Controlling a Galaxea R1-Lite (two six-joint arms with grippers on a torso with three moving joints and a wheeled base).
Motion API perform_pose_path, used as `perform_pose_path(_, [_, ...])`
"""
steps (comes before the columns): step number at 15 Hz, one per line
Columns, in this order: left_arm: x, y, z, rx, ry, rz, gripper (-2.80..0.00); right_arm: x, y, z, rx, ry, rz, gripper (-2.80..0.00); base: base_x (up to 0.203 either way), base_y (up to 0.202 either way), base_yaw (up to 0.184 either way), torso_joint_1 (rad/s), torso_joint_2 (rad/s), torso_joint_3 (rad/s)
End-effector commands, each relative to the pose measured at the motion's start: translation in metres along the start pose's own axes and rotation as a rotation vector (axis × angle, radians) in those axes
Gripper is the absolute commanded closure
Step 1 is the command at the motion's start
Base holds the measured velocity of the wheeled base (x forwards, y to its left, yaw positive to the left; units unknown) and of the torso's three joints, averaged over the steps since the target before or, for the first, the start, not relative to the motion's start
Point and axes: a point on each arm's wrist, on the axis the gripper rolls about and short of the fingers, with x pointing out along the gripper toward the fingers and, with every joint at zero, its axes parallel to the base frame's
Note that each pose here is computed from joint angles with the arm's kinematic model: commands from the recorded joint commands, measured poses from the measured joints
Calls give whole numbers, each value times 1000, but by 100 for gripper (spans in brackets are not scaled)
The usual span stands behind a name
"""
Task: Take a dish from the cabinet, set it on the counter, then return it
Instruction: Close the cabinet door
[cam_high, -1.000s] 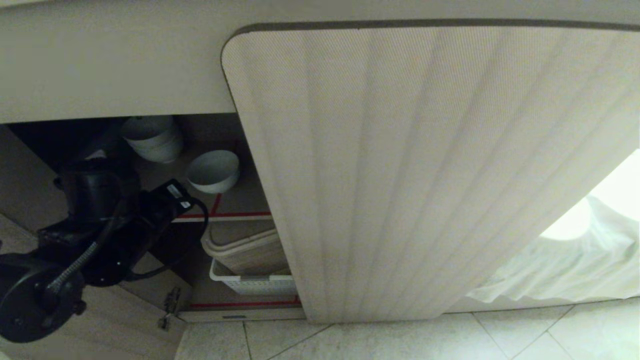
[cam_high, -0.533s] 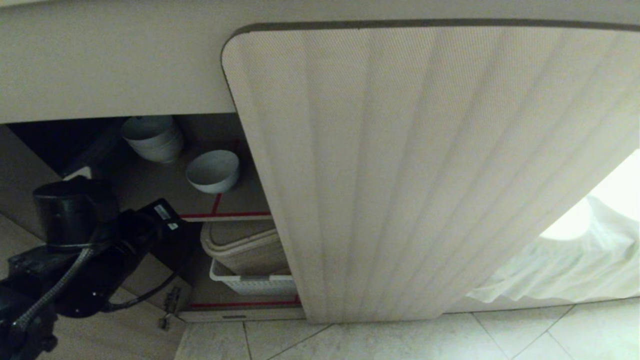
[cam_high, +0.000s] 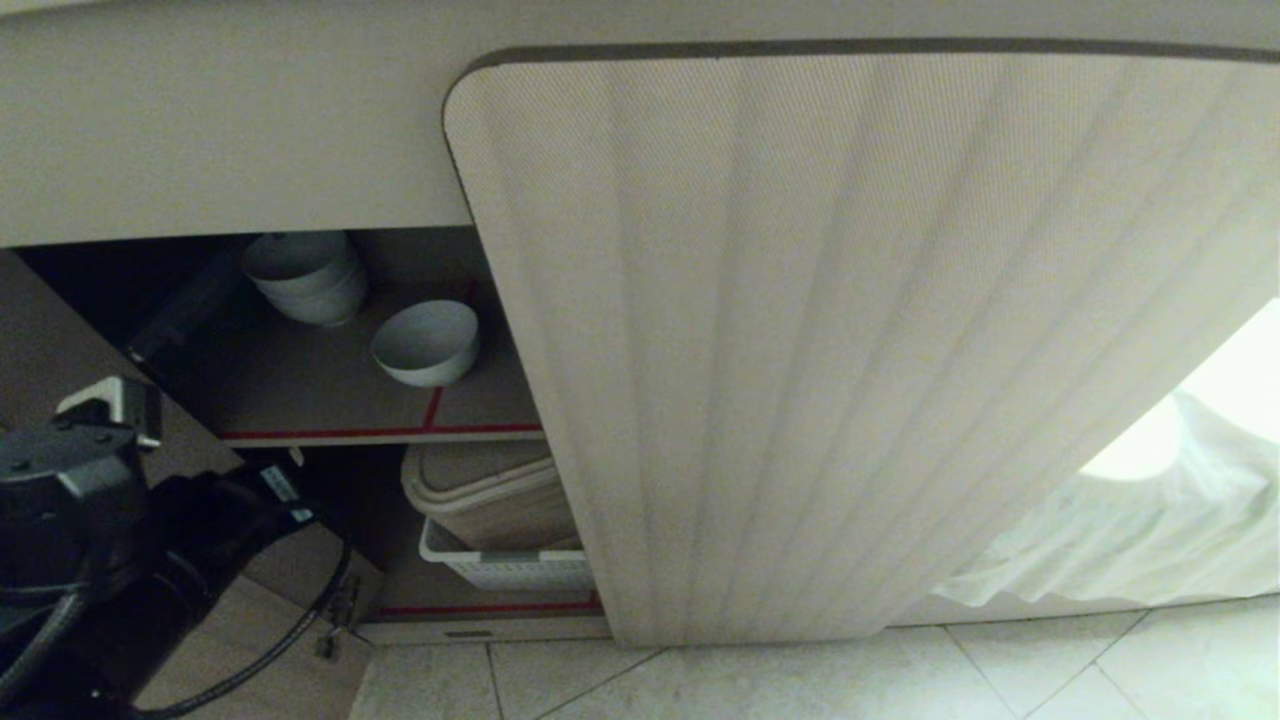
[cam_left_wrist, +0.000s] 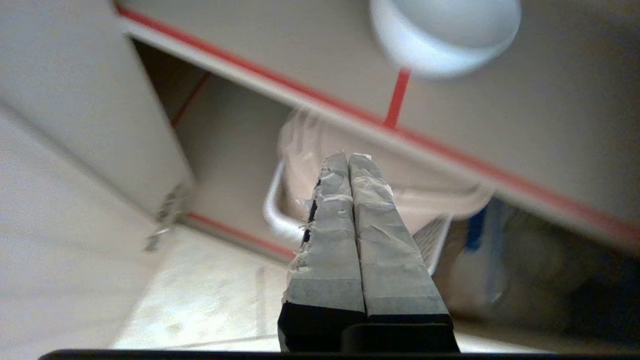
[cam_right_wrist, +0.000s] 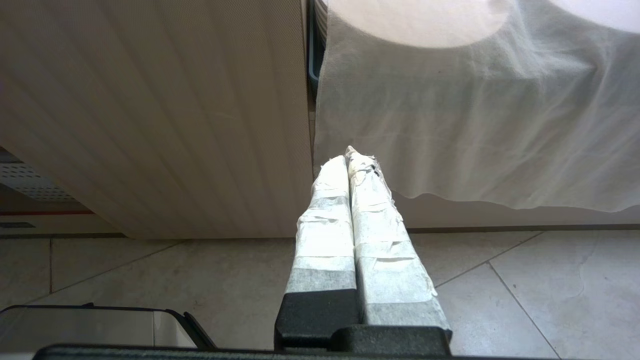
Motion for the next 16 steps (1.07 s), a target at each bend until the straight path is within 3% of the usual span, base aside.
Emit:
perform_pose_path(1, [-20,13,-4,27,-17,-7,0,0,0,0,0,0,0,0,0,0,0,0,0,0])
perform_pose_path(8, [-52,42,-21,229,-23,5,0,0,0,0,0,0,1,0,0,0,0,0,0,0])
perform_pose_path(11, [-60,55,-14,298,-117,52,0,0,0,0,0,0,0,0,0,0,0,0,0,0])
perform_pose_path(16, [-95,63,-2,351,-298,-27,0,0,0,0,0,0,0,0,0,0,0,0,0,0])
